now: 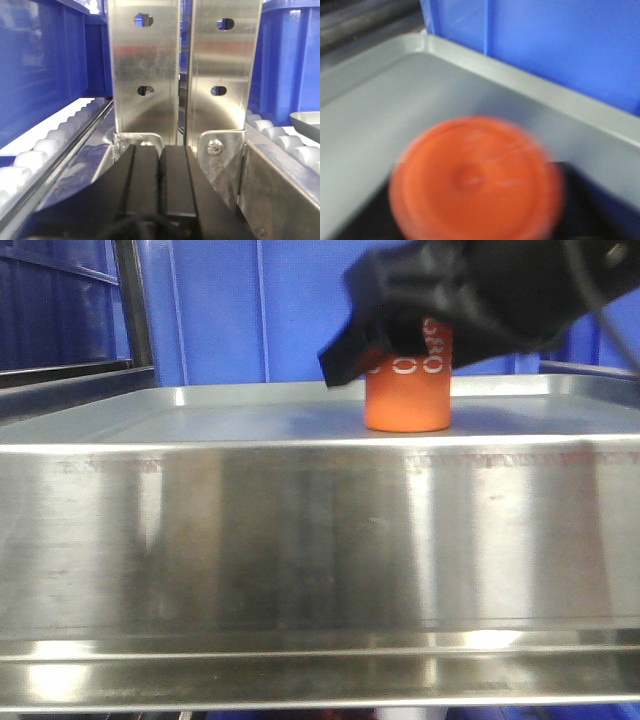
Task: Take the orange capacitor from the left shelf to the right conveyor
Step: 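Close the right gripper around the top of the orange cylinder, then lift the orange cylinder up off the shelf with the right gripper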
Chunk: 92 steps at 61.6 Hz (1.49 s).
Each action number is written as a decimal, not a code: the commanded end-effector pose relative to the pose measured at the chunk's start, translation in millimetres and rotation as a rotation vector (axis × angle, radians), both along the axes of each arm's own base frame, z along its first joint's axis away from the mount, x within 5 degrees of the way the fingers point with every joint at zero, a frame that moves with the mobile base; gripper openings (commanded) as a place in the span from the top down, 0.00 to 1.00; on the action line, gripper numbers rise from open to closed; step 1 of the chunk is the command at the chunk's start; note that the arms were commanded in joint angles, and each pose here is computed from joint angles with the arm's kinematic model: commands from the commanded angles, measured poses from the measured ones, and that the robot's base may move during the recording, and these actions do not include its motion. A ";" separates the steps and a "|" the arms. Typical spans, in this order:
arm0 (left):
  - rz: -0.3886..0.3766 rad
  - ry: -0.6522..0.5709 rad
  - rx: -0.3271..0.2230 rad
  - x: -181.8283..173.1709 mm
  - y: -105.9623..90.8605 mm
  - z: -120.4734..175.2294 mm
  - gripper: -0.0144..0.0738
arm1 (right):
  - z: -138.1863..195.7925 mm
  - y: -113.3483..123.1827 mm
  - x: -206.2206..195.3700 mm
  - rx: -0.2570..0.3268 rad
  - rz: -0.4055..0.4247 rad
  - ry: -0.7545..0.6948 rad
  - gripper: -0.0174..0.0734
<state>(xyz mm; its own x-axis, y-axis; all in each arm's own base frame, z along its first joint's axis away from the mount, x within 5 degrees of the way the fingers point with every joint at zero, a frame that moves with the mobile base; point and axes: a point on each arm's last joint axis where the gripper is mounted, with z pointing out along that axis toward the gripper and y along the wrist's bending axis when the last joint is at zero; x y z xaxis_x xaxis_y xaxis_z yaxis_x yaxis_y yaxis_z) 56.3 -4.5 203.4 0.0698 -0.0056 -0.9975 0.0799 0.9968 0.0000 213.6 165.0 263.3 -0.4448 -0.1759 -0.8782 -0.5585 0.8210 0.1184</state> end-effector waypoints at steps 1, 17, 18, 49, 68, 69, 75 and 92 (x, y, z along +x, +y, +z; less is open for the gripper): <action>-0.006 -0.083 -0.012 -0.7 -0.2 9.2 0.96 | 22.1 3.5 4.3 0.069 0.018 -0.108 0.56; -0.006 -0.083 -0.012 -0.7 -0.2 9.2 0.96 | 52.2 -4.6 -8.5 0.179 0.023 -0.215 0.75; -0.006 -0.083 -0.012 -0.7 -0.2 9.2 0.96 | 55.3 -6.0 -10.4 0.185 0.023 -0.224 0.74; -0.006 -0.083 -0.012 -0.7 -0.2 9.2 0.96 | 110.2 -111.5 -144.7 0.333 0.004 -0.444 0.74; -0.006 -0.083 -0.012 -0.7 -0.2 9.2 0.96 | 81.5 -169.9 -205.1 0.386 -0.056 -0.492 0.74; -0.006 -0.083 -0.012 -0.7 -0.2 9.2 0.96 | 81.1 -171.2 -206.5 0.390 -0.057 -0.496 0.74; -0.006 -0.083 -0.012 -0.7 -0.2 9.2 0.96 | 80.3 -176.5 -212.4 0.407 -0.059 -0.518 0.74; -0.006 -0.083 -0.012 -0.7 -0.2 9.2 0.96 | 80.3 -177.1 -213.1 0.410 -0.059 -0.521 0.74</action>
